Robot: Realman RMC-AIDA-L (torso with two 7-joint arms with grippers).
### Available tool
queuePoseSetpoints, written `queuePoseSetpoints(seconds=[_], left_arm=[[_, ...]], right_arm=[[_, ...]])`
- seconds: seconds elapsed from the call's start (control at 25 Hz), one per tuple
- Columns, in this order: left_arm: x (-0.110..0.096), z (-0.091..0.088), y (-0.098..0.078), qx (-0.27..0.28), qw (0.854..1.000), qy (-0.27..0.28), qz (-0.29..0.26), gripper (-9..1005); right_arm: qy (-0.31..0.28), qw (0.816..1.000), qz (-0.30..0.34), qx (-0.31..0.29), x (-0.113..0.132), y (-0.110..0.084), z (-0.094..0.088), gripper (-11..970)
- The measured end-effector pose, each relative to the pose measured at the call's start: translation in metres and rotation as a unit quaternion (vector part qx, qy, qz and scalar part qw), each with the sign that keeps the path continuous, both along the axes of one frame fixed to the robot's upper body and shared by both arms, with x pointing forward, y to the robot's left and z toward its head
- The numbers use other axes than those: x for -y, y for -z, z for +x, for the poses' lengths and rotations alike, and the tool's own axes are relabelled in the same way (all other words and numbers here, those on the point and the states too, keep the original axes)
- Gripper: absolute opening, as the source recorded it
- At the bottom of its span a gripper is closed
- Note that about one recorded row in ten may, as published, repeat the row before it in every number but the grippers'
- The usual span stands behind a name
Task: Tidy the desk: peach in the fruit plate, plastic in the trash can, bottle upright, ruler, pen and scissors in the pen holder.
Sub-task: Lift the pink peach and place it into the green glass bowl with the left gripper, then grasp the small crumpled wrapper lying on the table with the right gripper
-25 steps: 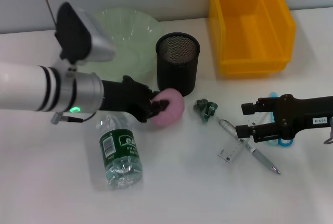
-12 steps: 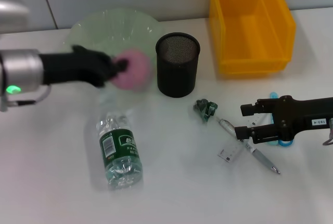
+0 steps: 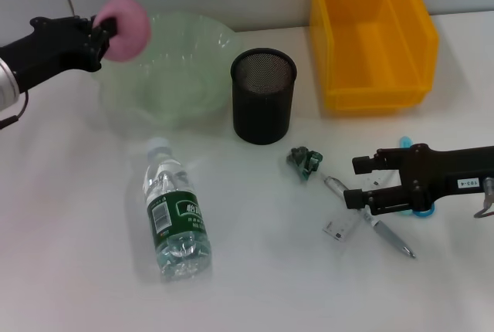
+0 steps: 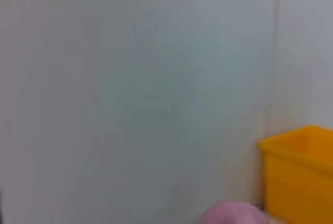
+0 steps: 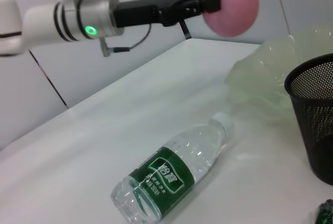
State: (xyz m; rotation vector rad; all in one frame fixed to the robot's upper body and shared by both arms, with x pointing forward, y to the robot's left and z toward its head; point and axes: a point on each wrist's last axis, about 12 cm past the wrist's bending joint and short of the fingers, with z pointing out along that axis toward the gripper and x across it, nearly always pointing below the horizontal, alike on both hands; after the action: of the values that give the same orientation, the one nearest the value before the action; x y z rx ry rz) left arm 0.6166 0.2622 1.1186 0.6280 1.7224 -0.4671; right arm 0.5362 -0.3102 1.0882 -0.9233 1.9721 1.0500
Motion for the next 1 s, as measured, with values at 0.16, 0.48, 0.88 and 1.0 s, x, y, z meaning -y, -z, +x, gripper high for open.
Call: queuePoseSetpoints(seconds=[0.16, 0.48, 0.88, 1.0], left_arm=[[0.009, 0.009, 0.015, 0.007, 1.000, -0.014, 0.017, 98], [0.025, 0.019, 0.028, -0.019, 0.999, -0.020, 0.043, 99], [0.030, 0.018, 0.030, -0.040, 0.999, -0.017, 0.029, 280], [0.030, 0.018, 0.030, -0.040, 0.999, -0.017, 0.027, 463]], right_arm=[[0.000, 1.000, 0.001, 0.000, -0.001, 0.000, 0.000, 812], [0.000, 1.000, 0.002, 0.000, -0.002, 0.001, 0.000, 810], [0.002, 1.000, 0.000, 0.000, -0.001, 0.001, 0.000, 807], [0.001, 1.000, 0.000, -0.001, -0.001, 0.001, -0.001, 806]])
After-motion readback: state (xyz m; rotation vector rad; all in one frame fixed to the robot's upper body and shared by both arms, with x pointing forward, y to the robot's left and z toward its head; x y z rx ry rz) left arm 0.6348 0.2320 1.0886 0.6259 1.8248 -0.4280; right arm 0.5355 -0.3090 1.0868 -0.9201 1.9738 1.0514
